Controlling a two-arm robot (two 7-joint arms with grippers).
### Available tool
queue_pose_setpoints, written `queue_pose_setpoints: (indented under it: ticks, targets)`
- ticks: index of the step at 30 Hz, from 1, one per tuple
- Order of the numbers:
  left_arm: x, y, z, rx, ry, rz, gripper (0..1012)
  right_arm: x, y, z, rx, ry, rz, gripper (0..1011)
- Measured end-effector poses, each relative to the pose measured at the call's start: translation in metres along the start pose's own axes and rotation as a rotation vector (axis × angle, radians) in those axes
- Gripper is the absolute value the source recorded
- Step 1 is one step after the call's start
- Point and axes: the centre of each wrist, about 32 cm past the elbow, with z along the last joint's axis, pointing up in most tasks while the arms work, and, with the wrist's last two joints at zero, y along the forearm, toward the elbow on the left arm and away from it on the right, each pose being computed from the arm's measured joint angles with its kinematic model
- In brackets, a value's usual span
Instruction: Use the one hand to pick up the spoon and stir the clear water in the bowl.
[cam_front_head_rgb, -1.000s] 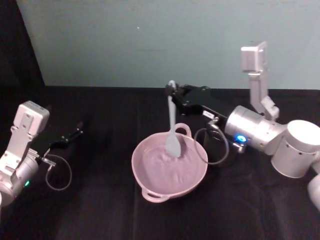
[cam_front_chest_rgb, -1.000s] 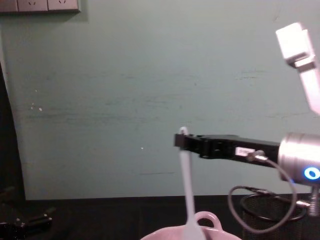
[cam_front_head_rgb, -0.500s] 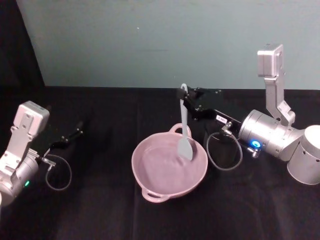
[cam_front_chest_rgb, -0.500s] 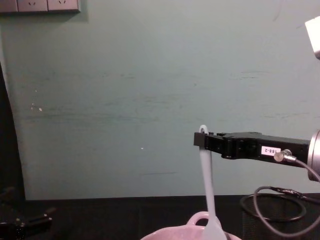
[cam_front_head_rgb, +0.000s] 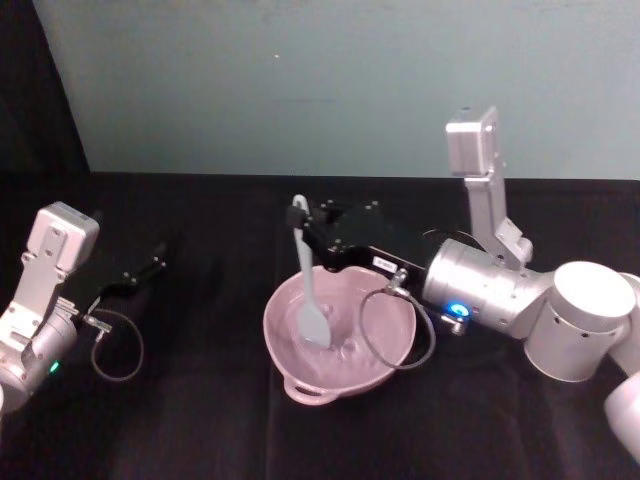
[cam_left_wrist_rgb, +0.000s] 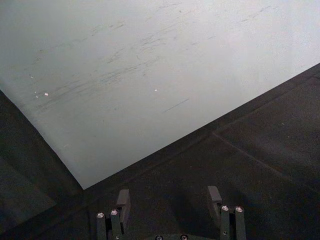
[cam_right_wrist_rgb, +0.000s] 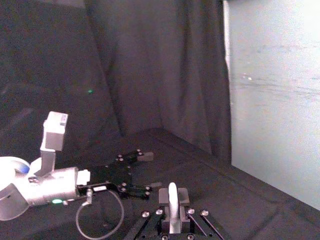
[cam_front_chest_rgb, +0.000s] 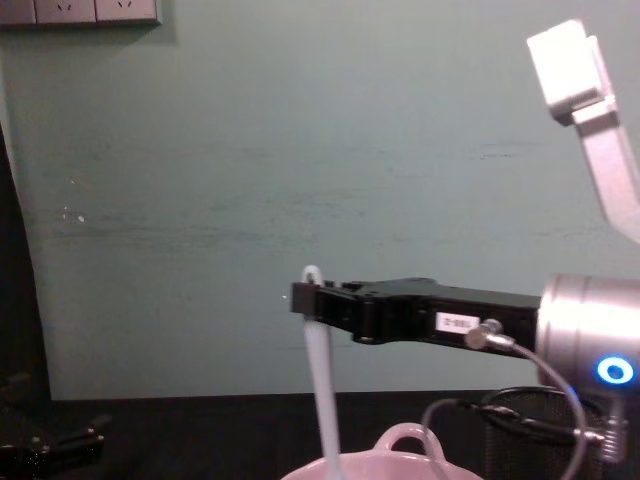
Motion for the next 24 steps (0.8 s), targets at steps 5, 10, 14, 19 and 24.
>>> queue_pose_setpoints:
  ticks: [5, 10, 14, 19, 24]
  targets:
    - [0.0000, 0.0000, 0.0000, 0.000, 0.000, 0.000, 1005, -0.001, 0.012, 0.002, 0.006, 0.002, 0.019, 112]
    - [0.0000, 0.0000, 0.0000, 0.000, 0.000, 0.000, 1005, 0.005, 0.021, 0.003, 0.011, 0.000, 0.013, 112]
    - [0.0000, 0.0000, 0.0000, 0.000, 0.000, 0.000, 1005, 0.015, 0.025, 0.002, 0.014, 0.002, -0.015, 112]
    - [0.0000, 0.0000, 0.0000, 0.000, 0.000, 0.000, 1005, 0.027, 0.019, 0.001, 0.019, 0.006, -0.064, 112]
    - [0.0000, 0.0000, 0.0000, 0.000, 0.000, 0.000, 1005, 0.037, 0.005, 0.001, 0.026, 0.009, -0.114, 112]
